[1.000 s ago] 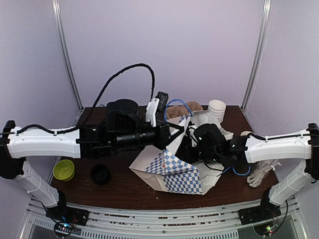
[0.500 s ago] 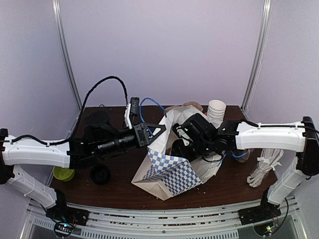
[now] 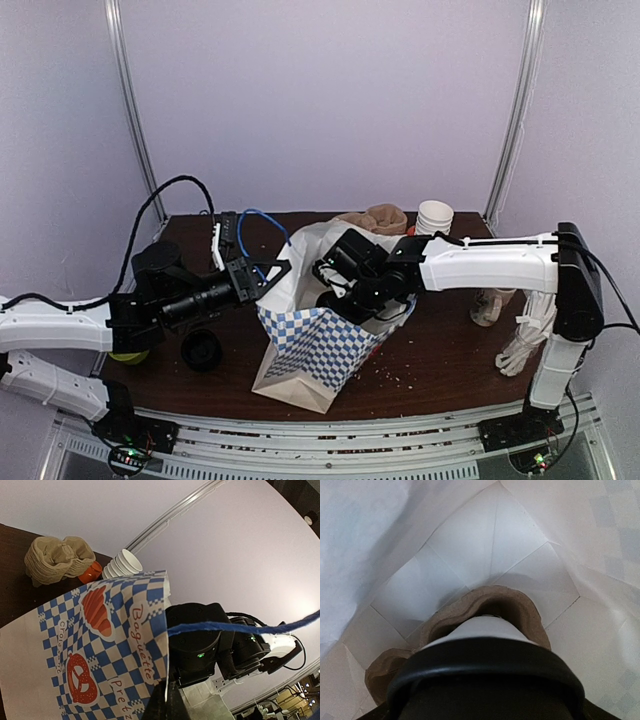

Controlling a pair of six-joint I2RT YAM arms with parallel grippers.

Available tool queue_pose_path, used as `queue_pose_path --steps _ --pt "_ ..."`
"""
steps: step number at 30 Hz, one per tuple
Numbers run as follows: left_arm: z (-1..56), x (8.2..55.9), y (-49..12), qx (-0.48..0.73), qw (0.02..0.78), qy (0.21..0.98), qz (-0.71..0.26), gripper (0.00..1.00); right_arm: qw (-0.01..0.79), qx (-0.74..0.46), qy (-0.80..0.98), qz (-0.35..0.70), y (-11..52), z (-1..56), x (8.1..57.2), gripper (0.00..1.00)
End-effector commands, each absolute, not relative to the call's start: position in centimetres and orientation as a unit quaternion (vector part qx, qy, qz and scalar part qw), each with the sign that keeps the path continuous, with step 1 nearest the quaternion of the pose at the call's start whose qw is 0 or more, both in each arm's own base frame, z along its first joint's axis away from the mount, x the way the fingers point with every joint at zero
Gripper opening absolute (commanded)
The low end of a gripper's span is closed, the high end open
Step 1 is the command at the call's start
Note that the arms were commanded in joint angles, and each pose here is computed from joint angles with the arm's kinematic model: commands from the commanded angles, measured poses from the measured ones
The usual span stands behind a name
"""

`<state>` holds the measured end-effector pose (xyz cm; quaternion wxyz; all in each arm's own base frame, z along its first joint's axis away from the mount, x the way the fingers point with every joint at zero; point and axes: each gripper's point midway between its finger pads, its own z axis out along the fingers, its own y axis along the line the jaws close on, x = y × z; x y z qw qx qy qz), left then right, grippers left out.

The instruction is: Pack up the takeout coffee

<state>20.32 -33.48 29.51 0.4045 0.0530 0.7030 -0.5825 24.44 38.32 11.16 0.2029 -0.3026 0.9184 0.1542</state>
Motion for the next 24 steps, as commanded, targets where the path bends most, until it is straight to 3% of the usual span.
queue_pose_path --steps 1,11,24 --pt "30.7 20.3 -32.0 0.041 0.416 0.689 -0.592 0.00 0.171 -0.316 0.924 0.134 38.5 9.9 23.3 0.78" --pt "28.2 20.0 -30.0 0.036 0.404 0.741 -0.536 0.02 0.138 -0.326 0.928 0.118 39.2 7.3 22.6 0.78" --pt "27.5 19.8 -29.1 0.034 0.403 0.752 -0.521 0.00 0.098 -0.375 0.920 0.057 39.7 3.9 21.5 0.77"
